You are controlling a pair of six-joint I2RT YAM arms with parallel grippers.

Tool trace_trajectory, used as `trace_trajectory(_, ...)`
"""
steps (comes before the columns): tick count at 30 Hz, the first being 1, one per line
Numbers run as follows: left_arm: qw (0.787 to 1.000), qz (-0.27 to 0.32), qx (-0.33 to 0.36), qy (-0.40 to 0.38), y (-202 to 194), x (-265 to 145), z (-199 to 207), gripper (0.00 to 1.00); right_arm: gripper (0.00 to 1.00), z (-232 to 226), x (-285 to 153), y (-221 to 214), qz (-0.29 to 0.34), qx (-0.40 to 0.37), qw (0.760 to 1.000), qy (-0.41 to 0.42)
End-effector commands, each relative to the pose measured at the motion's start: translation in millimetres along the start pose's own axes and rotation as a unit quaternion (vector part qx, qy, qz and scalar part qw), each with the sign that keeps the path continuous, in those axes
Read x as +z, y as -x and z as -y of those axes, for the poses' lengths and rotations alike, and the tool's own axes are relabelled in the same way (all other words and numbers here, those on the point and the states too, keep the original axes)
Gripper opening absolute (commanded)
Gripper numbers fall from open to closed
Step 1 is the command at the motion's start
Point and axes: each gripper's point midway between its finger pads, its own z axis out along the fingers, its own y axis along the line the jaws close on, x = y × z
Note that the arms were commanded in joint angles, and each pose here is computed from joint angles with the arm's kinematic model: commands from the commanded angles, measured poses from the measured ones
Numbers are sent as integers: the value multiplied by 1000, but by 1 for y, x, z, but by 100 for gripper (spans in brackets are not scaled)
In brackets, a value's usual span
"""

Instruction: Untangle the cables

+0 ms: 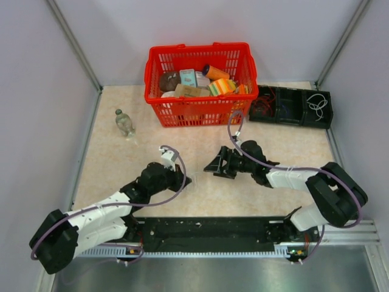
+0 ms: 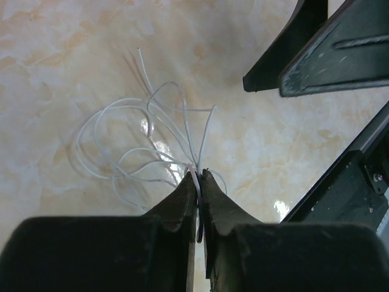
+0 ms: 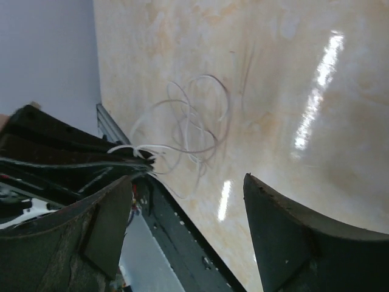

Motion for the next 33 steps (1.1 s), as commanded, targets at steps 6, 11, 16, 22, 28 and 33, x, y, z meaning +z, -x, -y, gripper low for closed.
trace_trajectory(6, 1000, -15, 3, 6, 10, 17, 4, 41, 70, -38, 24, 2, 8, 81, 992, 95)
trace_trajectory(11, 999, 39, -8, 15, 22, 1, 1, 65, 68, -11, 33, -9, 5, 109, 993, 45)
trace_trajectory(16, 990, 106, -52, 80, 31, -11, -27, 65, 63, -3, 42, -15, 8, 128, 991, 26)
trace_trajectory(22, 986, 59, -85, 132, 24, 1, -37, 59, 45, -6, 57, -12, -2, 135, 990, 37)
trace_trajectory(28, 975, 31, -128, 178, 23, 16, -46, 67, 36, -8, 61, -11, -7, 128, 991, 42)
trace_trajectory(33, 977, 2, -115, 181, 36, 36, -39, 68, 41, -9, 62, -10, -9, 126, 991, 41)
